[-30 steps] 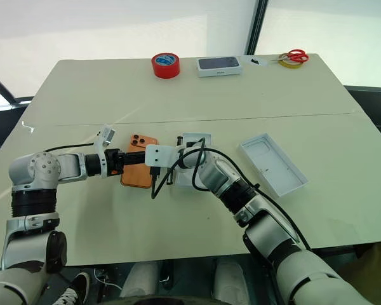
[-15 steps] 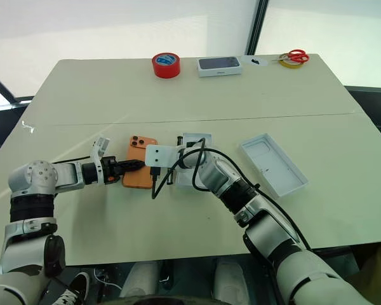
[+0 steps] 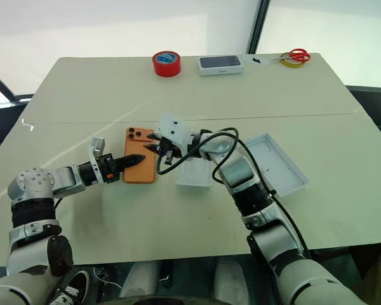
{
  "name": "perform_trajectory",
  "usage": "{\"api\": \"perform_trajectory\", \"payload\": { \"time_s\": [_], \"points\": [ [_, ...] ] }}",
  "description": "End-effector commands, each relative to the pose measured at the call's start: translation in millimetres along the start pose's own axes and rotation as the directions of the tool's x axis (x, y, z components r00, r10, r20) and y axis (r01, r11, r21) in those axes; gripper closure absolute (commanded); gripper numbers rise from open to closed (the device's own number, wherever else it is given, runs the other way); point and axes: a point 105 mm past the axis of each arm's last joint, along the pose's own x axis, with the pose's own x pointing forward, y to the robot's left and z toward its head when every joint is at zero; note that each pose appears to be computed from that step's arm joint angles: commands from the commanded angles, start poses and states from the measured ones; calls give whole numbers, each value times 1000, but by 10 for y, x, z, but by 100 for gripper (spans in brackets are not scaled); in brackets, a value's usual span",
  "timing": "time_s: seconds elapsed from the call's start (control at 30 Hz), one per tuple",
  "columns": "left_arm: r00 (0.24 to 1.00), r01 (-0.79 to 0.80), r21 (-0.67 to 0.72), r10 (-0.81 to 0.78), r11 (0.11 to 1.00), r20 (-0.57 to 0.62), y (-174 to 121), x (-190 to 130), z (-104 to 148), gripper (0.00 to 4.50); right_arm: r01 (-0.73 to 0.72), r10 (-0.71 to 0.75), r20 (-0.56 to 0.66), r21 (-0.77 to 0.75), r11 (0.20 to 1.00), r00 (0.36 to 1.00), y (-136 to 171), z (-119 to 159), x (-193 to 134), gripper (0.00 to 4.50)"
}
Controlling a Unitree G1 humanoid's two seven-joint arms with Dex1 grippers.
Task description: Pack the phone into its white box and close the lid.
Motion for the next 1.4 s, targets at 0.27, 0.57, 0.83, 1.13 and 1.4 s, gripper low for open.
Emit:
{"api": "perform_trajectory", "payload": {
  "time_s": [0.27,0.57,0.83,1.13,1.4],
  "points": [
    [997,75,45,-77,996,33,-200,16,-68,450,-198,136,-233,-267,943,963,581,-442,-685,120],
    [997,64,61,-66,996,35,-215,80,7,450,-167,92,-281,-255,952,955,559,-683,-701,120],
    [997,66,73,-68,995,33,-227,86,-6,450,-141,79,-276,-211,967,958,539,-729,-686,360],
    [986,113,100,-124,989,110,-553,270,259,450,-100,47,-237,-219,971,970,460,-565,-500,449],
    [987,144,47,-147,988,65,-533,320,188,450,-35,-47,-292,-271,962,955,257,-642,-181,449]
  ]
}}
